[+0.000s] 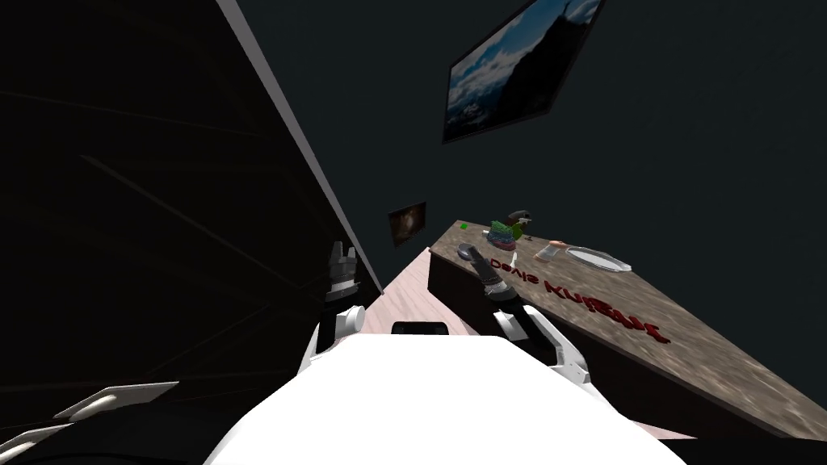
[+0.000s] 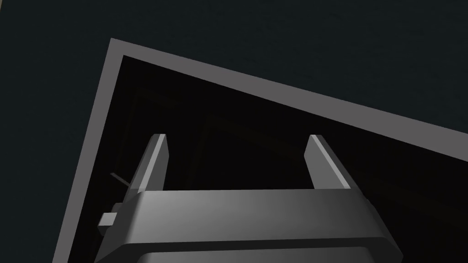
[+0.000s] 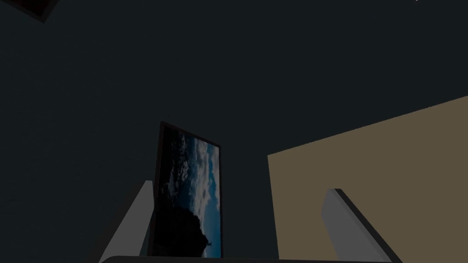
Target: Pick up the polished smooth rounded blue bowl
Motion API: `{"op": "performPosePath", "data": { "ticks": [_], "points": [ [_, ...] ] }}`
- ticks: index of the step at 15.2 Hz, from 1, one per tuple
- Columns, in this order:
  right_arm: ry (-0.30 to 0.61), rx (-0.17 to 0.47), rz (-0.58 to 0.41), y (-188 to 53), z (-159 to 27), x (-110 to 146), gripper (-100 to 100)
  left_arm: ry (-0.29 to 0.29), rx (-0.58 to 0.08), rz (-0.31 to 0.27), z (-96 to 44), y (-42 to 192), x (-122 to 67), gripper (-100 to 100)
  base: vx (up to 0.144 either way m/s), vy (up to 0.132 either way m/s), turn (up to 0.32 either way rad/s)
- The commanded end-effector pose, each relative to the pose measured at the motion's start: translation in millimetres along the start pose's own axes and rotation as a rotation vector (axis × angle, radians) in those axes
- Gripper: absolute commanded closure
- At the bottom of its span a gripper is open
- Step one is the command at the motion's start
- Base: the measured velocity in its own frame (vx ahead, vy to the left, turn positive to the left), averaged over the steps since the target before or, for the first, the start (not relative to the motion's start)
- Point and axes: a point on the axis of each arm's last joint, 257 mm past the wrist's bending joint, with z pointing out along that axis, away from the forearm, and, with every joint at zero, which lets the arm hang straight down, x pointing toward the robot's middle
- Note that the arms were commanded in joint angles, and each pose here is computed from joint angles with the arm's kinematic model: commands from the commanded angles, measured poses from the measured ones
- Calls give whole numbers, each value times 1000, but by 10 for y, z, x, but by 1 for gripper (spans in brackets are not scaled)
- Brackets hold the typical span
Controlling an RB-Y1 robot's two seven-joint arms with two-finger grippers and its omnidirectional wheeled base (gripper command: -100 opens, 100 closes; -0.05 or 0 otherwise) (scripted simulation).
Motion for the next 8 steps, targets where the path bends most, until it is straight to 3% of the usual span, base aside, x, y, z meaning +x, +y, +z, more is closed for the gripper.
{"op": "performPosePath", "data": {
  "ticks": [1,8],
  "points": [
    [34,3,-25,-37,-13,33,-100,0,0,0,0,0,0,0,-36,6,24],
    [225,42,-185,-378,-182,204,-100,0,0,0,0,0,0,0,-30,12,93]
  ]
}}
